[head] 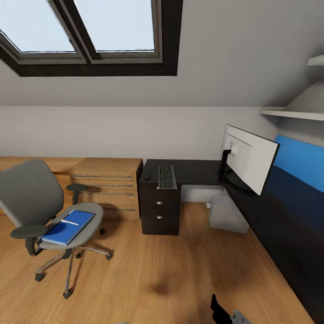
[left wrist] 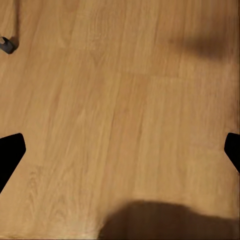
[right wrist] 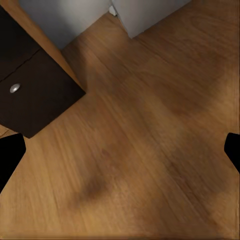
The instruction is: In the bedroom, organize the workspace by keeping the computer under the desk, ensuring the monitor is on the desk, placing the keyboard on the desk next to the monitor, placing the mouse on the desk next to the keyboard, moving the folder from the swivel chair onto the desk next to the mouse, stacking the notebook on top of the folder with the pen on top of the notebook, and positioning the swivel chair next to the desk.
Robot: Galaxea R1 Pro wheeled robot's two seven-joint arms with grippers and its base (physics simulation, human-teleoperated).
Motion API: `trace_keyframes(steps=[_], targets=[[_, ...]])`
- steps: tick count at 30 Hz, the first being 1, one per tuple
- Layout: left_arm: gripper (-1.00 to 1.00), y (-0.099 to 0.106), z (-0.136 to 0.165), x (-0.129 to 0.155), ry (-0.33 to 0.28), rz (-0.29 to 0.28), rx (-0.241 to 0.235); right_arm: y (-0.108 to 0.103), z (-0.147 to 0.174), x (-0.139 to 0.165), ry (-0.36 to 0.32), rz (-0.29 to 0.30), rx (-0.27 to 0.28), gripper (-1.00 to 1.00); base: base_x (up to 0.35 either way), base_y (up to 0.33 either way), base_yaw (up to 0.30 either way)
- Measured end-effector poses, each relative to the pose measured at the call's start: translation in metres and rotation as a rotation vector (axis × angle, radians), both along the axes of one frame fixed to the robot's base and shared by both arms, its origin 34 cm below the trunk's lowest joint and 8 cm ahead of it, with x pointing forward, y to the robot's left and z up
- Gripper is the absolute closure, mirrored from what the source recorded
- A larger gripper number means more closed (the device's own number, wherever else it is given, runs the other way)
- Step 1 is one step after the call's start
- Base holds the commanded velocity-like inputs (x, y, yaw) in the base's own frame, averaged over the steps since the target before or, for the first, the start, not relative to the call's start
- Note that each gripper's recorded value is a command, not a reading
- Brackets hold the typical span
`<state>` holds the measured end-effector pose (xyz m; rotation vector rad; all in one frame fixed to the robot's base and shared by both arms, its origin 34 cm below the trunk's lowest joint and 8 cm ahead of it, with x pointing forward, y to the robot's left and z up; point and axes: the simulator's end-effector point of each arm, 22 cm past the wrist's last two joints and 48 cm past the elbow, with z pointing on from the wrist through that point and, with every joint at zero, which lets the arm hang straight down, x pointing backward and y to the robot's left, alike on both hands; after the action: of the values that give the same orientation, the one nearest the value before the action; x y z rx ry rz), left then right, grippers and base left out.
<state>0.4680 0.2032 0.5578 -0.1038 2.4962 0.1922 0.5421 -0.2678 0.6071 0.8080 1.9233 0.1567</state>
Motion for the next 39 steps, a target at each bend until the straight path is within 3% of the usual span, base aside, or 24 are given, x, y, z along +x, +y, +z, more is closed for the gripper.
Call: trace_keyframes(steps=[10, 15, 16, 20, 21, 24, 27, 28, 29, 32, 33, 39], targets=[[-1.0, 0.001, 0.019, 0.004, -0.01, 0.006, -0.004, 0.001, 0.017, 0.001, -0.003, 0.006, -0.002, -1.0, -0.192, -0.174, 0.0], [-1.0, -0.004, 0.074, 0.058, -0.151, 0.025, -0.034, 0.007, 0.047, 0.027, -0.075, 0.008, 0.018, -1.0, -0.015, -0.014, 0.0], [-1.0, -0.007, 0.093, 0.074, -0.184, 0.027, -0.043, 0.01, 0.062, 0.04, -0.115, 0.01, 0.027, -1.0, -0.006, -0.005, 0.0], [-1.0, -0.014, 0.136, 0.102, -0.216, 0.024, -0.065, 0.011, 0.104, 0.072, -0.218, 0.021, 0.04, -1.0, -0.003, -0.003, 0.0], [-1.0, -0.02, 0.155, 0.112, -0.216, 0.018, -0.076, 0.012, 0.13, 0.09, -0.277, 0.038, 0.038, -1.0, -0.001, -0.001, 0.0], [-1.0, -0.028, 0.204, 0.132, -0.238, 0.007, -0.1, 0.016, 0.179, 0.121, -0.345, 0.06, 0.037, -1.0, 0.0, 0.0, 0.0], [-1.0, -0.028, 0.268, 0.151, -0.306, 0.004, -0.119, 0.011, 0.222, 0.15, -0.286, 0.069, 0.008, -1.0, 0.0, 0.0, 0.0], [-1.0, -0.026, 0.289, 0.156, -0.334, 0.006, -0.123, 0.004, 0.233, 0.155, -0.222, 0.074, -0.036, -1.0, 0.0, 0.0, 0.0], [-1.0, -0.023, 0.31, 0.16, -0.359, 0.013, -0.136, -0.011, 0.246, 0.153, -0.071, 0.081, -0.134, -1.0, 0.0, 0.0, 0.0], [-1.0, -0.024, 0.316, 0.159, -0.354, 0.019, -0.154, -0.011, 0.283, 0.153, -0.022, 0.108, -0.194, -1.0, 0.0, 0.0, 0.0], [-1.0, -0.02, 0.31, 0.156, -0.332, 0.046, -0.186, -0.01, 0.313, 0.148, 0.005, 0.132, -0.249, -1.0, 0.0, 0.0, 0.0], [-1.0, -0.008, 0.304, 0.142, -0.293, 0.101, -0.178, -0.011, 0.32, 0.138, 0.036, 0.14, -0.286, -1.0, -0.023, -0.052, 0.0]])
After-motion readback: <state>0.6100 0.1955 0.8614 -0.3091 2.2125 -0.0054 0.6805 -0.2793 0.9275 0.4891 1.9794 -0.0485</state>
